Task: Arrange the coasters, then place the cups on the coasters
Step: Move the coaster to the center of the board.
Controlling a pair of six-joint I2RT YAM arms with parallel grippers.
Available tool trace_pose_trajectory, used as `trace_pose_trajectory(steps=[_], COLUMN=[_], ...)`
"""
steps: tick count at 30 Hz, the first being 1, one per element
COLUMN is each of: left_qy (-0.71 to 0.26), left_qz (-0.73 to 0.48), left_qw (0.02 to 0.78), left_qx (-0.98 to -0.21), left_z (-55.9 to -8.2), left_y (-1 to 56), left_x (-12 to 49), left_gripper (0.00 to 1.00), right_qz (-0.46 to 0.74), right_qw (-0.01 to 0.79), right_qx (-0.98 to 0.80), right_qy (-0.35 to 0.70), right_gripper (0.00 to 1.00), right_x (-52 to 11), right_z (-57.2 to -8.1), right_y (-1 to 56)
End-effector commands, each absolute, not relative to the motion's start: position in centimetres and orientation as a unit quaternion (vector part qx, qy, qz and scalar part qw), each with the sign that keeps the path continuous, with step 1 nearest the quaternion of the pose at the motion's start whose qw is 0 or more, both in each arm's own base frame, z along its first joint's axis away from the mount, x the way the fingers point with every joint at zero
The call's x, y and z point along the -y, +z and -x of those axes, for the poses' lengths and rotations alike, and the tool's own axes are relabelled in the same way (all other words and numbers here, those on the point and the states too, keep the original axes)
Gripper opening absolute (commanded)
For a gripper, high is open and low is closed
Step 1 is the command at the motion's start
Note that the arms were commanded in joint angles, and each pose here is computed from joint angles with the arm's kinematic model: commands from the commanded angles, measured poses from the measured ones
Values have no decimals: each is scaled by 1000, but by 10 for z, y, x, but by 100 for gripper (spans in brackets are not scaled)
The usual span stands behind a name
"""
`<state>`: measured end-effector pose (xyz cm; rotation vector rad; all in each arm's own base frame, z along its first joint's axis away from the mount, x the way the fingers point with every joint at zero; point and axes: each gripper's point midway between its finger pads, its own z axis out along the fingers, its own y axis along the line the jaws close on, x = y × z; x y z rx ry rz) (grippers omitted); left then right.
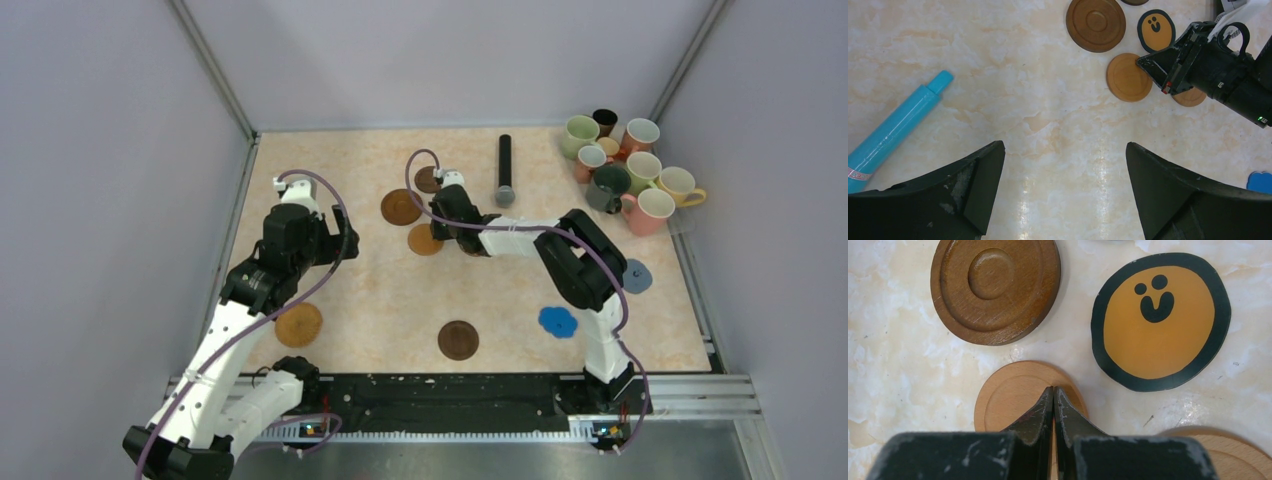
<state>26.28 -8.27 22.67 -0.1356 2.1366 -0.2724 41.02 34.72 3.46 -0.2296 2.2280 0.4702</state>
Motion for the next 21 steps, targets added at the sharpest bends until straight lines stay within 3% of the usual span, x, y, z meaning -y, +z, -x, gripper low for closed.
trace_pose_trajectory(steps=[1, 11, 21], left_qy=[-115, -105, -96], left_qz=[60, 79, 89], left_qw=[494, 496, 501], left_qx=[-860, -858, -856], left_z=[-267, -267, -266], left_y=[242, 242, 243], left_x=[81, 76, 70], left_gripper=[97, 99, 99], right_qz=[102, 112, 139], right_qw=[395, 426, 359], right_qx=[-896, -865, -878], right_qy=[177, 242, 283], right_gripper=[0, 0, 0], right_x=[-338, -343, -312], right_z=[-408, -390, -280], right_y=[32, 116, 111])
